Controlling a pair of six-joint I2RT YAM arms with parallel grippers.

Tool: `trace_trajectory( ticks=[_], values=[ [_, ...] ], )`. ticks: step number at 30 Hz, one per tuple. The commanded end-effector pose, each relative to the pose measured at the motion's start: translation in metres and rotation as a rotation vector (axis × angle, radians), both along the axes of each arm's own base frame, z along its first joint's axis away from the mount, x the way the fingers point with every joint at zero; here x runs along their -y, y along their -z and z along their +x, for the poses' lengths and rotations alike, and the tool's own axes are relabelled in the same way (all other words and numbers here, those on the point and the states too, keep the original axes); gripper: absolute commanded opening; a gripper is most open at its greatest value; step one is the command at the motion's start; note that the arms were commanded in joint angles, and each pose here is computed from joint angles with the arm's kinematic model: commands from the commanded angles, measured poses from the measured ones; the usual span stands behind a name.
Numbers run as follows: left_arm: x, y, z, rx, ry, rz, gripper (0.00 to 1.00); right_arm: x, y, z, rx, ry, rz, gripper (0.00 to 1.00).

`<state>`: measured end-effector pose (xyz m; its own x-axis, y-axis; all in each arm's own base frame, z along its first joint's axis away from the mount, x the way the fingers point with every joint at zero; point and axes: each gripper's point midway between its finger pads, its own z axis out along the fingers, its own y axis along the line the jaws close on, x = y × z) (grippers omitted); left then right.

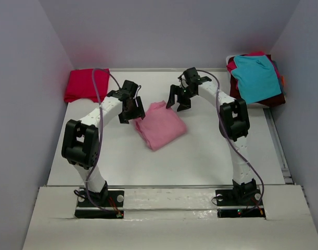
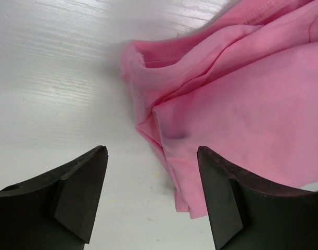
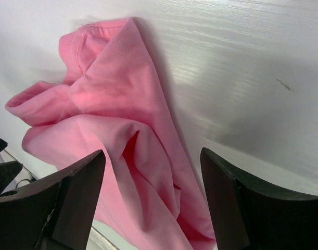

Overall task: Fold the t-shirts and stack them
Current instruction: Fold the tshirt

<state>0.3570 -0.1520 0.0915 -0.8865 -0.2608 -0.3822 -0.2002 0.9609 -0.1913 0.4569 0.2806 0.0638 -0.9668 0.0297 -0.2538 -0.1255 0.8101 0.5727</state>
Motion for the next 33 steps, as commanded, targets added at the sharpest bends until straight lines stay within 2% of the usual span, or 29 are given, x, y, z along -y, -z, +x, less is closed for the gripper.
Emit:
trace_trajectory(
  ticks=[1,10,13,14,16,17,20,23,27,33],
  values=[
    [-0.008,-0.019,0.003,0.060,-0.017,0.020,0.81,0.001,-0.073,0.006,0.131,0.001,0.012,0.79],
    [0.041,-0.040,0.007,0.103,0.190,-0.057,0.77,0.009,-0.100,-0.020,0.105,0.024,0.026,0.74],
    [0.063,-0.038,0.004,0.092,0.277,-0.103,0.76,0.010,-0.103,-0.032,0.072,0.029,0.038,0.62],
    [0.067,-0.038,0.004,0.090,0.308,-0.116,0.75,0.010,-0.101,-0.036,0.056,0.026,0.041,0.53],
    [0.079,-0.032,0.001,0.070,0.343,-0.121,0.74,0.010,-0.092,-0.045,0.011,0.018,0.042,0.46],
    [0.086,-0.032,-0.001,0.061,0.366,-0.156,0.73,0.005,-0.087,-0.053,-0.014,-0.002,0.056,0.38],
    [0.102,-0.021,-0.004,0.019,0.412,-0.231,0.71,0.004,-0.069,-0.063,-0.072,-0.015,0.068,0.25],
    [0.116,-0.008,-0.007,-0.030,0.451,-0.295,0.70,-0.003,-0.050,-0.074,-0.134,-0.038,0.086,0.17],
    [0.119,0.014,-0.002,-0.079,0.463,-0.282,0.69,-0.003,-0.027,-0.078,-0.178,-0.046,0.080,0.13],
    [0.118,0.024,0.001,-0.099,0.441,-0.263,0.68,-0.010,-0.001,-0.072,-0.220,-0.056,0.093,0.11]
  ],
)
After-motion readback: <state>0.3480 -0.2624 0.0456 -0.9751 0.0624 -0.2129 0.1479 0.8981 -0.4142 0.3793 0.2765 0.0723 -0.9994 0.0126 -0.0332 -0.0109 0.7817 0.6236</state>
